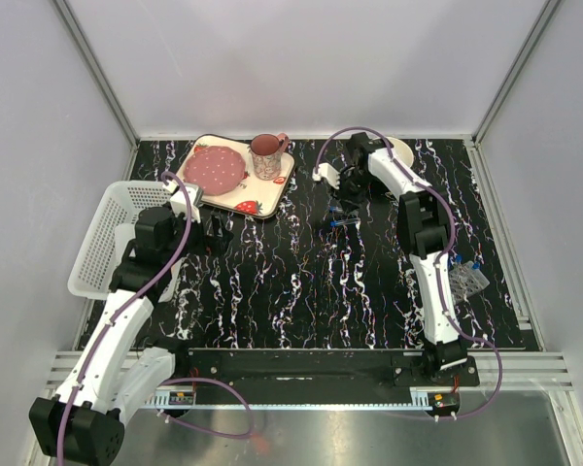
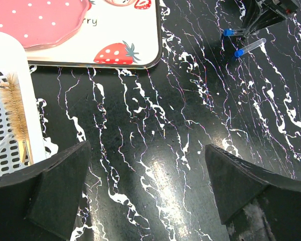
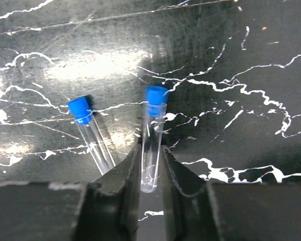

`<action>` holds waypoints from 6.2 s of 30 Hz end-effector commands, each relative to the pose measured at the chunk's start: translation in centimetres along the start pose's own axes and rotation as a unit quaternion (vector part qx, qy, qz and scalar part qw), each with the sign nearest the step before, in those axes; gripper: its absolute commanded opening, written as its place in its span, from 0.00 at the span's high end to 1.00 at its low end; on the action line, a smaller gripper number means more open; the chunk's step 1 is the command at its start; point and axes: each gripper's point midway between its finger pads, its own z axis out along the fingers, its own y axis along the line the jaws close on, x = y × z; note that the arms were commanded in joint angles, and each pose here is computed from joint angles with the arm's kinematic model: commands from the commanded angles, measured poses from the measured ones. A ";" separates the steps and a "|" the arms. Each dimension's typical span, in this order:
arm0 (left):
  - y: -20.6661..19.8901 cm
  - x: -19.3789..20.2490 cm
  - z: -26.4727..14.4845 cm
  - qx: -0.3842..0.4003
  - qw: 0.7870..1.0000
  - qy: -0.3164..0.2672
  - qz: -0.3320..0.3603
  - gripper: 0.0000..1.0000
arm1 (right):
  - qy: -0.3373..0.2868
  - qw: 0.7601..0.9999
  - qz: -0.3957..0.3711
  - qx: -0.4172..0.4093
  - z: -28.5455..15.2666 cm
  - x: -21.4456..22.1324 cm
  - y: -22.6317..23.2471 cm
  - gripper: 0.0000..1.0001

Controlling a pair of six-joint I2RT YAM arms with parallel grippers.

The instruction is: Organize the chemistry lab equipment

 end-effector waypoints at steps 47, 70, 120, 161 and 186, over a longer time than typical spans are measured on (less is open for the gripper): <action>-29.0 -7.5 9.3 0.355 0.901 -0.064 -0.240 0.28 | -0.503 0.744 0.437 -0.047 -21.9 -9.8 16.7 0.93; -30.2 -5.7 13.1 0.310 0.923 -0.012 -0.228 0.61 | -0.503 0.735 0.454 -0.040 -21.4 -9.2 16.4 0.92; -28.4 0.2 0.2 0.490 0.871 0.028 -0.019 0.93 | -0.306 0.880 0.274 -0.237 -20.5 -12.4 27.1 0.21; -18.2 -0.6 2.0 0.275 0.961 0.004 0.022 0.14 | -0.279 0.900 0.329 0.056 -25.5 -2.7 22.0 0.83; -6.2 0.9 1.0 0.080 0.995 0.057 0.022 0.01 | -0.179 0.853 0.434 0.229 -24.9 16.3 24.5 0.82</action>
